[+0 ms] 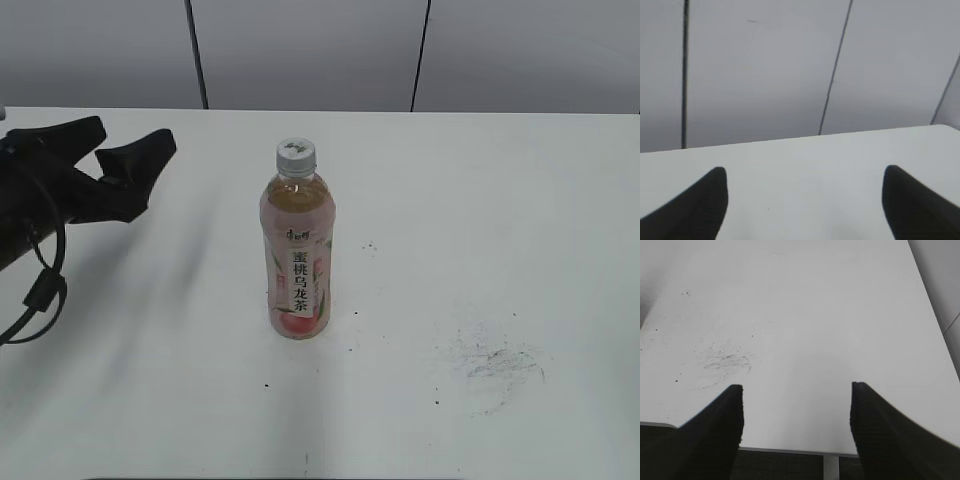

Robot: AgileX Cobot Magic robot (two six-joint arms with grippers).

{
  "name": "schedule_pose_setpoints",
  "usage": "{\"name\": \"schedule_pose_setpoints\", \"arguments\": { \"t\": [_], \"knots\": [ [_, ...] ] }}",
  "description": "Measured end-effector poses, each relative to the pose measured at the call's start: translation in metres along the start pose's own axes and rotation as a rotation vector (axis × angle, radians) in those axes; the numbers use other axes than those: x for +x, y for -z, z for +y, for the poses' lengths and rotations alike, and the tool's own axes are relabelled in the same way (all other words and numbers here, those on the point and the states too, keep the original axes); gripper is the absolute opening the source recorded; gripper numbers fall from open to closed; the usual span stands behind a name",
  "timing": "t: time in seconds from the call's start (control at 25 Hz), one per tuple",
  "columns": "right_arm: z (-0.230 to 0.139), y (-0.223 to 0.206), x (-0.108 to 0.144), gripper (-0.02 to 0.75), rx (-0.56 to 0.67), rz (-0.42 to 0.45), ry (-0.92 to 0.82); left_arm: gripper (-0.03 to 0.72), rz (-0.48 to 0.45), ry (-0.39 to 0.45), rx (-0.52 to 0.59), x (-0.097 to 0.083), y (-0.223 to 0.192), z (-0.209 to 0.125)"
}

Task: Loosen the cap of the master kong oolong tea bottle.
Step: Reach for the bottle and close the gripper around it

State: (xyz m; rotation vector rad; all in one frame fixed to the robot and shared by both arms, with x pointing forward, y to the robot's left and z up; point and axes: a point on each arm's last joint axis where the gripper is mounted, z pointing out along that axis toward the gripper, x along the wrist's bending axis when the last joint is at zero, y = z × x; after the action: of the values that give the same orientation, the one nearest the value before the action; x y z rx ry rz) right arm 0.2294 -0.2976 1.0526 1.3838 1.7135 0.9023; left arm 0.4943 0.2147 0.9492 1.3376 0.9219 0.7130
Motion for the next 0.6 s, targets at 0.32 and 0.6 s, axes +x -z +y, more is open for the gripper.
{"name": "schedule_pose_setpoints", "arguments": {
  "t": [0.32,0.6],
  "knots": [
    [0.0,0.0,0.0,0.503,0.0,0.0,0.0,0.574,-0.265,-0.081,0.07,-0.024,0.003,-0.007],
    [0.0,0.0,0.0,0.503,0.0,0.0,0.0,0.574,-0.431,-0.071,0.134,-0.038,0.008,-0.013]
  ]
}}
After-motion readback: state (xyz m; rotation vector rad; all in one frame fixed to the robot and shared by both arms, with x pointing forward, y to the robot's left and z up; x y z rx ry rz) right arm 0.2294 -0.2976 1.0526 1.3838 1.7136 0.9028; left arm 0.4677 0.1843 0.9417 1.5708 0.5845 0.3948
